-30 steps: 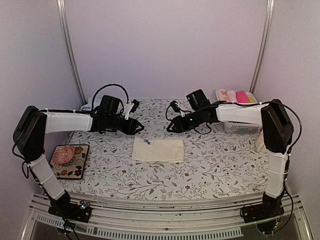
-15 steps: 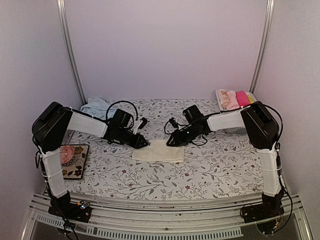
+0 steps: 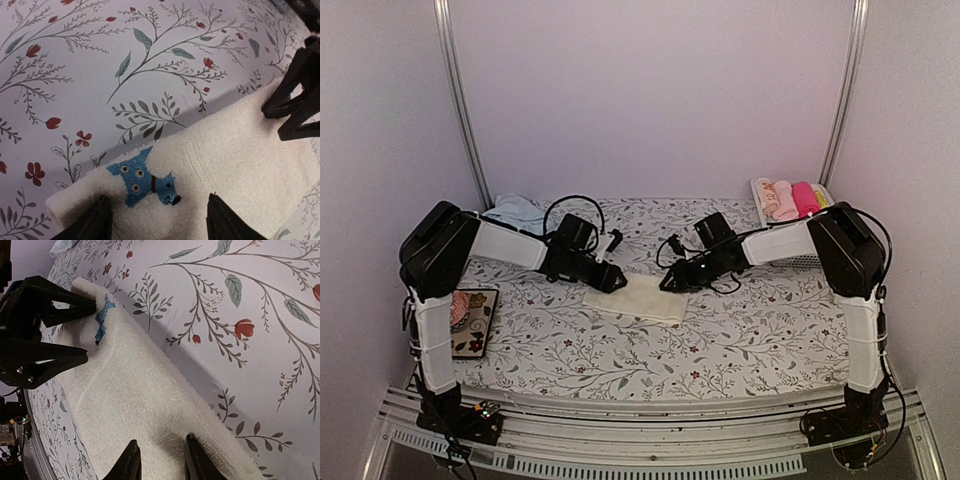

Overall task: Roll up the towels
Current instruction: Smooth out the towel at the center of the board, then rotate the towel at the center of the board.

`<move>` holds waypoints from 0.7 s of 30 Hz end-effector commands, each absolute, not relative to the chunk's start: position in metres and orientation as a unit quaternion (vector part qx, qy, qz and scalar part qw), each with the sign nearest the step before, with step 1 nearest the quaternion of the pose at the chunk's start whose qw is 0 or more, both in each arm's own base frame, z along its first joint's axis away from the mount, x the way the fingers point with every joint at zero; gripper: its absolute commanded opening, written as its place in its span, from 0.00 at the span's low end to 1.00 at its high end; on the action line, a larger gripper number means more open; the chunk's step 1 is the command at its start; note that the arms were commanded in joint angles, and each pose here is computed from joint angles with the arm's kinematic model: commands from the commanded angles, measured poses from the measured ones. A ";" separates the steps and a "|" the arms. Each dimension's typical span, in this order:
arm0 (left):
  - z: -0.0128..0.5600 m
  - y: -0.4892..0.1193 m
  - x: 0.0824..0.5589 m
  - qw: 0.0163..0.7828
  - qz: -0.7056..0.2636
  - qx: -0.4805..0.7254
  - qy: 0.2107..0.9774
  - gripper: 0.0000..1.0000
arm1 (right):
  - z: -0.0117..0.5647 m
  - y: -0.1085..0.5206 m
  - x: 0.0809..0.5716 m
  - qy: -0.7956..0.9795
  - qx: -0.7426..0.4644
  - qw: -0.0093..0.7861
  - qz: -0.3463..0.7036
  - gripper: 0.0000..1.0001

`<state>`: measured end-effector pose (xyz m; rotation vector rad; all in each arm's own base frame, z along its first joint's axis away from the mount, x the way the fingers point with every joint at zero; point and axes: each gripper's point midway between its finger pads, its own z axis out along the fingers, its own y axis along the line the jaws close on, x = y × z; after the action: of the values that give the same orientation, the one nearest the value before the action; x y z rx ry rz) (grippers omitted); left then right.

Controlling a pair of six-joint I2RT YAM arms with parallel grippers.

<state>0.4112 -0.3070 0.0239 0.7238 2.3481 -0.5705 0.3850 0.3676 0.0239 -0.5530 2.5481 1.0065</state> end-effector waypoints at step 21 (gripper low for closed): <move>0.115 -0.312 0.312 0.266 -0.308 0.333 0.851 0.86 | 0.122 0.322 0.401 0.910 -0.187 0.215 0.301 0.47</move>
<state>0.3482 -0.3217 0.1332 0.8603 2.1766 -0.7691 0.3856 0.3384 0.1039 -0.5405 2.5445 0.9171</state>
